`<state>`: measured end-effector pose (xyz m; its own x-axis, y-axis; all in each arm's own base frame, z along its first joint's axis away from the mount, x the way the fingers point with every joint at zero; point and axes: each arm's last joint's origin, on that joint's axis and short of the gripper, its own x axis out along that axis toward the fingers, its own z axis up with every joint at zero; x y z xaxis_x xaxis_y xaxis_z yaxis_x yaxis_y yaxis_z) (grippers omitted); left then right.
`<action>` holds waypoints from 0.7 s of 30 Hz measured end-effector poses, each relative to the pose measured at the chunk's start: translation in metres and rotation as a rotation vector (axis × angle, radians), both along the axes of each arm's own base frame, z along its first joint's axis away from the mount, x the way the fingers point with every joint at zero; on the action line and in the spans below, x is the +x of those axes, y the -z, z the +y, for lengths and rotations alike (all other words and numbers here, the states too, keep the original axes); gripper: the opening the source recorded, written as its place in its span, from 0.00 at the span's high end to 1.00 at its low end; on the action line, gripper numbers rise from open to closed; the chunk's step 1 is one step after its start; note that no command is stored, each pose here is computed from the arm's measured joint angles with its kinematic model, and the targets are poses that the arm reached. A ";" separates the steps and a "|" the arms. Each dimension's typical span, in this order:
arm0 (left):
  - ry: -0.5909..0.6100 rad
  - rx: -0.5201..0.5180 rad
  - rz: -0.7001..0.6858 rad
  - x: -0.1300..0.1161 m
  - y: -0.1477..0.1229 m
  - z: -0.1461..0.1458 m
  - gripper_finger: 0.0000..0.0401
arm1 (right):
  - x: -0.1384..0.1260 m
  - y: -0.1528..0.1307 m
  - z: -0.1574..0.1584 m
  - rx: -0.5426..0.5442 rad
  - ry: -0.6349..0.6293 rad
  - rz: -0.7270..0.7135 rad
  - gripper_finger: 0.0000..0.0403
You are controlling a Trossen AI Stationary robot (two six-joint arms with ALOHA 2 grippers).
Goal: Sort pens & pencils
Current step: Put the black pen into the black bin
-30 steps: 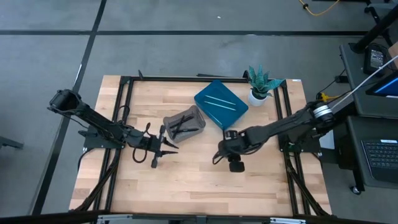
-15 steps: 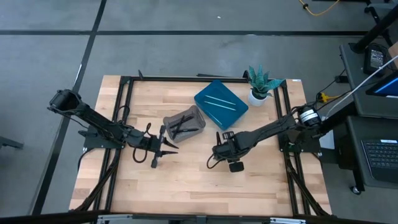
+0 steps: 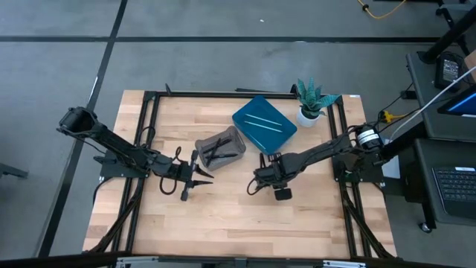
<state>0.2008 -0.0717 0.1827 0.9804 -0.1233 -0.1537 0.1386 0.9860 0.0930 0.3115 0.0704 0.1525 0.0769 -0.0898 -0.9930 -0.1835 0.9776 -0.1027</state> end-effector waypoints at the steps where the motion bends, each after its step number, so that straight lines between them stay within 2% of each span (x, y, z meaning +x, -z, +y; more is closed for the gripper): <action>1: 0.000 0.001 0.000 0.000 0.000 0.000 0.80 | -0.001 0.002 0.000 0.000 0.000 0.003 0.64; 15: 0.000 0.003 0.000 0.000 0.000 0.000 0.80 | -0.013 0.023 -0.001 0.066 -0.001 -0.003 0.65; 18: 0.000 0.003 0.000 0.000 0.000 0.000 0.80 | -0.016 0.027 -0.002 0.081 0.000 -0.008 0.70; 21: 0.000 0.003 0.001 0.000 0.000 0.000 0.80 | -0.017 0.028 -0.002 0.085 0.017 -0.008 0.80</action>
